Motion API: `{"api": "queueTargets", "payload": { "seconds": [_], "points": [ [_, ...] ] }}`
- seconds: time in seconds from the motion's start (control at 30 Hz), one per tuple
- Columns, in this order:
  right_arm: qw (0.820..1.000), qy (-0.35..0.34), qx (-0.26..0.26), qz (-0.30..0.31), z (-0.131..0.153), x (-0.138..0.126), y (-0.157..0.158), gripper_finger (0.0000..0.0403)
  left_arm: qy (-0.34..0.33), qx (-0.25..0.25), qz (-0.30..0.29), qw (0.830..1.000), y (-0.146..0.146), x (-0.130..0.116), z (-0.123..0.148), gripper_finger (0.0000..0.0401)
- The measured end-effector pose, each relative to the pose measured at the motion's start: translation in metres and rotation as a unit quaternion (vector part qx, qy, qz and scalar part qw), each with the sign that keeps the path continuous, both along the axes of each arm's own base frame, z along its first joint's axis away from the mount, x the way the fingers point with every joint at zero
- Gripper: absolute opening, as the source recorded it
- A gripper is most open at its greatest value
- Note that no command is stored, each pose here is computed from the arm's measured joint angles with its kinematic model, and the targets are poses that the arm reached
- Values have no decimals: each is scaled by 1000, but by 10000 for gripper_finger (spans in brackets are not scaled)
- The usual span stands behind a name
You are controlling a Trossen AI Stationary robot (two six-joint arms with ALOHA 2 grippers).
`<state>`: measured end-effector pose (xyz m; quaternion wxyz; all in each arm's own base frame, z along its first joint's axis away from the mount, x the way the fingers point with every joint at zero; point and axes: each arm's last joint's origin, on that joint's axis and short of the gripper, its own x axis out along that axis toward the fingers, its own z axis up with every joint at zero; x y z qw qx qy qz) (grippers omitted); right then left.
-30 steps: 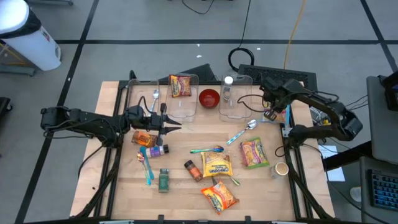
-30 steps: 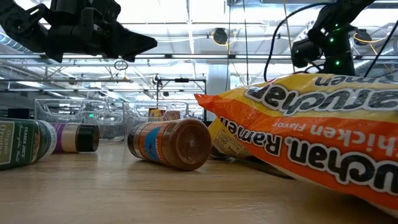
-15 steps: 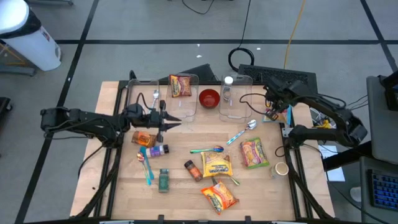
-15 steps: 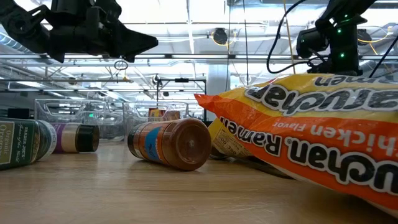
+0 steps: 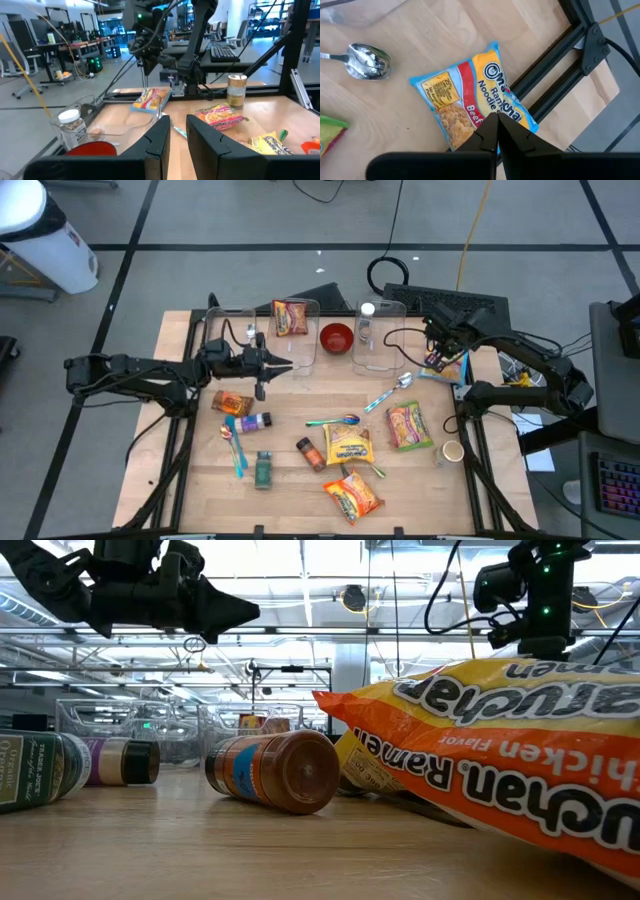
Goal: Pick & Place Food Item
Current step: Put the blue noodle pack into the middle transparent bin
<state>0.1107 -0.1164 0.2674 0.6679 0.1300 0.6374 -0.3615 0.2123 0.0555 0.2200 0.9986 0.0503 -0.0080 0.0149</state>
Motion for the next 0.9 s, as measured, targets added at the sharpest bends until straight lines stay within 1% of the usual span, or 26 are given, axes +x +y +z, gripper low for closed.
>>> {"api": "queueTargets", "payload": {
  "seconds": [0.1,0.2,0.33,0.5,0.6,0.73,0.9],
  "points": [
    [1000,-3,-1,-12,0,0,0,9,5,-1,0,1000,0,0,-1,72],
    [1000,1,6,-24,-1,-2,2,35,6,0,0,1000,0,0,-1,72],
    [999,21,24,-40,-2,-6,2,92,5,0,0,1000,0,0,-1,72],
    [996,39,42,-65,-8,-7,-5,169,6,0,0,1000,0,0,-1,72],
    [995,52,53,-73,-13,-6,-11,203,6,-1,0,1000,0,0,-1,72],
    [991,76,74,-78,-23,-2,-18,230,14,-3,-1,1000,0,0,-3,72],
    [982,154,73,-76,-43,0,-25,237,18,-4,-1,1000,0,0,-4,72]
  ]
}}
